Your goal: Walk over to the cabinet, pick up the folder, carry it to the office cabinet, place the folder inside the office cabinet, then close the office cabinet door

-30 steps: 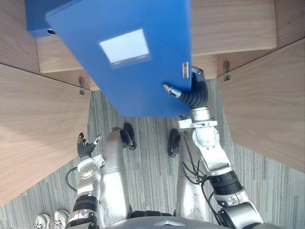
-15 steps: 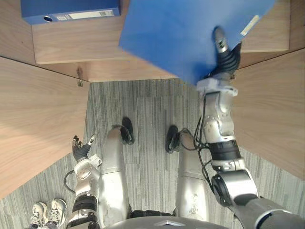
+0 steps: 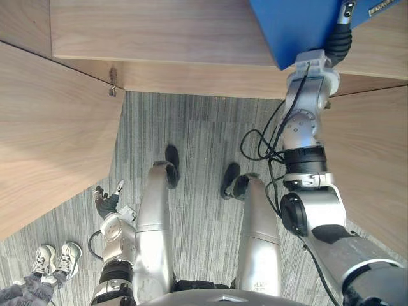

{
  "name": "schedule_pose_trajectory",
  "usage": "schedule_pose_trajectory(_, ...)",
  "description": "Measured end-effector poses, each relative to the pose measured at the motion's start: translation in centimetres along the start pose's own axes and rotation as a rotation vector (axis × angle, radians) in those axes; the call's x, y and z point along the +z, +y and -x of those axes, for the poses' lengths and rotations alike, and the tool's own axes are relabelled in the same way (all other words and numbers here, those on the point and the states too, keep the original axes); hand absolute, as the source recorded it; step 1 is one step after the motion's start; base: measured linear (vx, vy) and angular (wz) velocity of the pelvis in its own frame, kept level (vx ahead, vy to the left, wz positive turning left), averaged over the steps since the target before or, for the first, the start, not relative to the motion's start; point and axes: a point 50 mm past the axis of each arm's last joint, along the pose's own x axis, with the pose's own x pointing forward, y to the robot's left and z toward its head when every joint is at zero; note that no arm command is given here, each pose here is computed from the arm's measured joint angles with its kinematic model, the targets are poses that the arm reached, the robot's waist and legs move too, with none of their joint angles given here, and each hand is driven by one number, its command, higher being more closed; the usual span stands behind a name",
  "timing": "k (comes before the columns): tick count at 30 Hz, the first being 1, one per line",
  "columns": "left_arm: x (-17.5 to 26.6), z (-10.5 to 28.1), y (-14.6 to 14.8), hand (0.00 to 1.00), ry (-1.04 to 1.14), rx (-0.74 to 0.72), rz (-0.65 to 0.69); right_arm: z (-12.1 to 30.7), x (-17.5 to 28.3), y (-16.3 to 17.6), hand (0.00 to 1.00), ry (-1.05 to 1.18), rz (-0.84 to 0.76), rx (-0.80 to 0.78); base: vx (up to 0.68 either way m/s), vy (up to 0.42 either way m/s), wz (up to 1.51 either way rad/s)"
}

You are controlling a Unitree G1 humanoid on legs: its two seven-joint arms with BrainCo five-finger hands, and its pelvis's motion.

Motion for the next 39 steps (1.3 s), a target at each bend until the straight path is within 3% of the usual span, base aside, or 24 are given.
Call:
schedule_pose_trajectory(12,1.5,0.4,-1.3,0.0,-0.068,-0.042,0.036,-3.3,4.3,2.4,1.0,-0.118,-0.181,-0.073,-0.03,-0.046,0.15)
schedule_pose_trajectory(13,1.6,0.4,-1.3,0.0,-0.072,-0.044,0.037,-3.5,4.5,2.6,0.0,-0.122,-0.182,-0.074,-0.02,-0.029,0.04)
schedule_pose_trajectory(27,1.8,0.6,-1.7,0.0,-0.084,-0.048,0.041,-4.2,6.6,3.1,0.0,-0.168,-0.236,-0.083,-0.02,-0.026,0.08)
schedule_pose_trajectory(39,1.8,0.6,-1.7,0.0,-0.084,-0.048,0.043,-4.3,6.9,2.4,0.0,-0.178,-0.181,-0.076,0.0,0.0,0.0)
